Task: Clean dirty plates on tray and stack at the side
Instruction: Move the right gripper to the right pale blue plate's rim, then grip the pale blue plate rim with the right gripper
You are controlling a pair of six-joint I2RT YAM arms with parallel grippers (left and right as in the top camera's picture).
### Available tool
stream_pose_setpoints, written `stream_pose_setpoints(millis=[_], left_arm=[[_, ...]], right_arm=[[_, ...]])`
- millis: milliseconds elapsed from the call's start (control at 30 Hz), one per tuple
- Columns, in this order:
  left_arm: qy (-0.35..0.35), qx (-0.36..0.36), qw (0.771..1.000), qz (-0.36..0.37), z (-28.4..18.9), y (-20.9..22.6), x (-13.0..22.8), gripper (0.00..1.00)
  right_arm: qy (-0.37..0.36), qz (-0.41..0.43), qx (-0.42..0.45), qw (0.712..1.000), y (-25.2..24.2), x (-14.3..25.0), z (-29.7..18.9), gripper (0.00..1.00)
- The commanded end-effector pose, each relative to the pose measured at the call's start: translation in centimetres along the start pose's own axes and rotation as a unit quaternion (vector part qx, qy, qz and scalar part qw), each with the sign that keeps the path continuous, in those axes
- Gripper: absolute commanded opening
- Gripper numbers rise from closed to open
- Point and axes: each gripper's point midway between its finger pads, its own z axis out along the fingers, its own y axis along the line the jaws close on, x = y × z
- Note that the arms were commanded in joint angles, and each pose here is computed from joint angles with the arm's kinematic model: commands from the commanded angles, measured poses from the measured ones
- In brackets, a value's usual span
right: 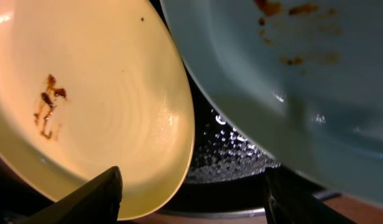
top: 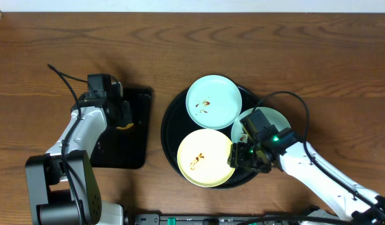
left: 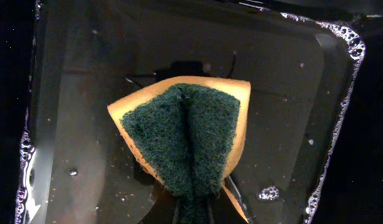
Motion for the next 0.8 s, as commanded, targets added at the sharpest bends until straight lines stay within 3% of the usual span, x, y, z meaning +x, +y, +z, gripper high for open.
stream_pose_setpoints(millis=[0, 233, 567, 700, 767], left_arm=[[-0.018, -0.001, 1.000, -0.003, -0.8, -0.2, -1.3, 0.07], [-0.018, -0.001, 1.000, -0.006, -0.8, -0.2, -1.3, 0.07], [-0.019, -0.001, 1.000, -0.005, -0.8, -0.2, -1.3, 0.07], [-0.018, -0.001, 1.000, -0.005, -0.8, -0.2, -1.3, 0.07], [-0.019, -0.001, 1.000, -0.005, -0.8, -0.2, -1.3, 0.07]], right_arm=[[0.013, -0.043, 0.019, 0.999, -0.9, -0.1, 1.0, 0.71], [0.061, -0.070, 0.033, 0.995, -1.8, 0.6, 3.4, 0.68], [0.042, -0.106, 0.013, 0.993, -0.8, -0.6, 4.0, 0.66], [0.033, -0.117, 0.007, 0.993, -0.5, -1.0, 4.1, 0.51], [0.024, -0.130, 0.004, 0.991, -0.3, -1.4, 4.1, 0.59]])
